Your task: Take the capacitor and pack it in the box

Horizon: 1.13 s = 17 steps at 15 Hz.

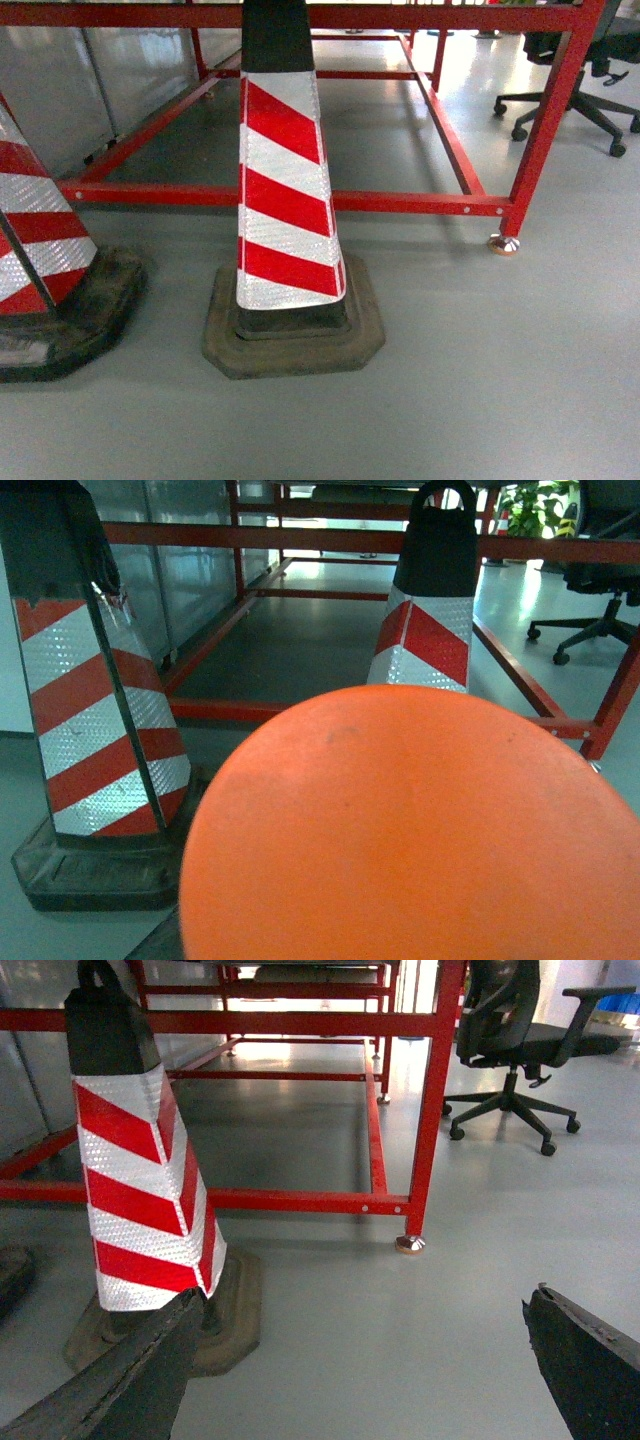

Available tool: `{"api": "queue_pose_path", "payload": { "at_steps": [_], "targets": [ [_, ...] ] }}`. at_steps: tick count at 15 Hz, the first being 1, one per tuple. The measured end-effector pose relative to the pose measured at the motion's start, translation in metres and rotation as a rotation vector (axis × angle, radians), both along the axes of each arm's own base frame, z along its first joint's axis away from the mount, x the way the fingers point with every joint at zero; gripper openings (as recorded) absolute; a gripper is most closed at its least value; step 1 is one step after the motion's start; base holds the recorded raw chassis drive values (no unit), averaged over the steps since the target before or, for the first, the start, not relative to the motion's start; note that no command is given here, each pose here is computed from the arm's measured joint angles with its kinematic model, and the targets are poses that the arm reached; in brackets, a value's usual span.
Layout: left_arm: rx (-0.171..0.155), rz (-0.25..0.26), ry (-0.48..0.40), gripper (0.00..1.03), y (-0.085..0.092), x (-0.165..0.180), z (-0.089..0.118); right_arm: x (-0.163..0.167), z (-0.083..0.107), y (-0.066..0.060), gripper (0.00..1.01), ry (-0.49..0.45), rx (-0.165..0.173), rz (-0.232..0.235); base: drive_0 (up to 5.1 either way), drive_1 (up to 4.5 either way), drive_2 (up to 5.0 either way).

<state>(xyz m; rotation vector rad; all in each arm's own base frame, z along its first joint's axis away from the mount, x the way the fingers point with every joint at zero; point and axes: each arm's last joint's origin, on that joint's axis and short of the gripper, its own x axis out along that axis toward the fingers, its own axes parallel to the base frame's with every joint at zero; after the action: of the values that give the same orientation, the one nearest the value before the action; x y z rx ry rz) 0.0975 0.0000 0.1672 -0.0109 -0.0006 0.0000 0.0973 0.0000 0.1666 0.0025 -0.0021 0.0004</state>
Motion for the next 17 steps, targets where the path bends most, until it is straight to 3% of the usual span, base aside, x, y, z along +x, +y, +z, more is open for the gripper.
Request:
{"api": "queue_pose_path", "payload": {
  "at_steps": [17],
  "targets": [
    [0.002, -0.001, 0.004, 0.43, 0.0000, 0.0000, -0.0005, 0.0000, -0.0001, 0.0000, 0.98, 0.001, 0.001, -0.002, 0.0, 0.23, -0.2]
  ]
}}
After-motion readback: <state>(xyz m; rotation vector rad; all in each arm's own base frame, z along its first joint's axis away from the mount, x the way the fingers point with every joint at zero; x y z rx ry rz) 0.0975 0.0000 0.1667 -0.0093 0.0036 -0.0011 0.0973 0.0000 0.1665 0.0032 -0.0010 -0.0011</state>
